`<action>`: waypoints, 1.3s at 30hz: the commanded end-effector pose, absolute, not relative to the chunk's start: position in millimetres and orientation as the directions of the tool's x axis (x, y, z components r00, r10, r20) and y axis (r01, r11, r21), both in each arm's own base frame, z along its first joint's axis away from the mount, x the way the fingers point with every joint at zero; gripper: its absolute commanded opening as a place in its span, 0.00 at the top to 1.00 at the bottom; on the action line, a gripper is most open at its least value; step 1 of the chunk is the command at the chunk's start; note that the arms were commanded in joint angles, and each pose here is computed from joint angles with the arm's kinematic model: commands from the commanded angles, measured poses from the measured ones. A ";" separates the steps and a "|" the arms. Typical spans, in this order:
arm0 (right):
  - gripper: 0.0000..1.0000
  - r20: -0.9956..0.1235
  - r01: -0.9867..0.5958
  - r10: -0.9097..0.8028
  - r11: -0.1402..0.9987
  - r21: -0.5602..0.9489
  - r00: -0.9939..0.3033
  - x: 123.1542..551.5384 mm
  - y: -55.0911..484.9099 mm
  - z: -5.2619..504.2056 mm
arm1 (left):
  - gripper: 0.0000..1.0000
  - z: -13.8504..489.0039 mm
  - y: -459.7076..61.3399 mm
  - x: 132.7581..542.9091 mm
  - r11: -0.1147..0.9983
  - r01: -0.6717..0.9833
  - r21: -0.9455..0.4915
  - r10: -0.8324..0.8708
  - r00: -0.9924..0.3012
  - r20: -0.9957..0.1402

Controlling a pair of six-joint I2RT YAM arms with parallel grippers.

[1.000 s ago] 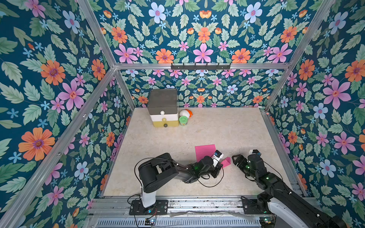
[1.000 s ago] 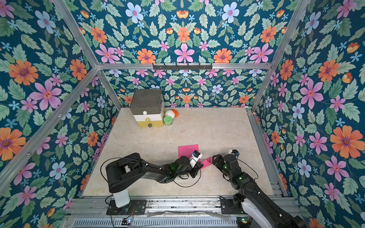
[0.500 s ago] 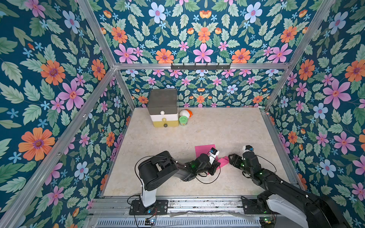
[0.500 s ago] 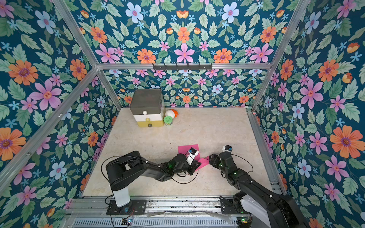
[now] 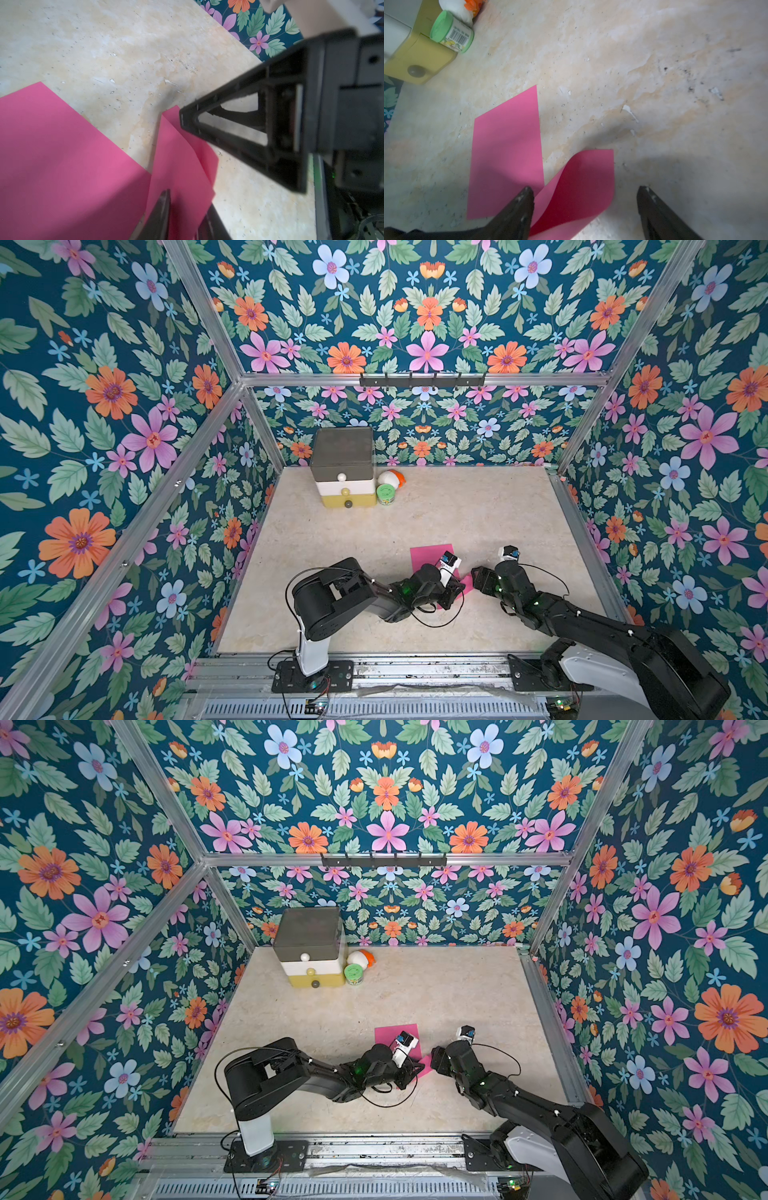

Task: Fold the square paper diagonally
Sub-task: Fold the paper at the center of the board.

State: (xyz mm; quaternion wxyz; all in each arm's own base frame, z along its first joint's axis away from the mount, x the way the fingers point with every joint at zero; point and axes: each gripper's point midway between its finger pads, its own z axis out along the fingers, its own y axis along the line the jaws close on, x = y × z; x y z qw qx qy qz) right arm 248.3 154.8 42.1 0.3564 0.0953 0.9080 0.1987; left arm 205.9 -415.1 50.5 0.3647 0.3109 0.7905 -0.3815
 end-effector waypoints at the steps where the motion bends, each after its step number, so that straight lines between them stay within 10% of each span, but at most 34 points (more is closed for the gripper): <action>1: 0.18 -0.635 0.075 0.331 0.916 0.394 -0.698 251.6 148.4 39.0 | 0.69 55.2 -416.9 206.2 0.505 0.776 -0.378 0.198 -0.530 -0.824; 9: 0.17 -0.651 0.086 0.351 0.911 0.402 -0.673 248.7 144.2 44.0 | 0.68 53.5 -416.2 206.7 0.510 0.773 -0.378 0.199 -0.533 -0.823; 17: 0.17 -0.644 0.152 0.405 0.898 0.412 -0.649 248.4 134.5 60.7 | 0.99 59.5 -418.8 206.8 0.501 0.779 -0.376 0.198 -0.526 -0.827; 24: 0.16 -0.595 0.198 0.448 0.877 0.437 -0.667 239.7 131.8 78.1 | 1.00 87.3 -427.1 205.4 0.464 0.796 -0.389 0.181 -0.515 -0.838; 39: 0.10 -0.143 0.366 0.721 0.500 0.785 -0.678 211.4 150.5 96.2 | 0.97 86.7 -405.7 221.0 0.473 0.740 -0.477 0.129 -0.594 -0.794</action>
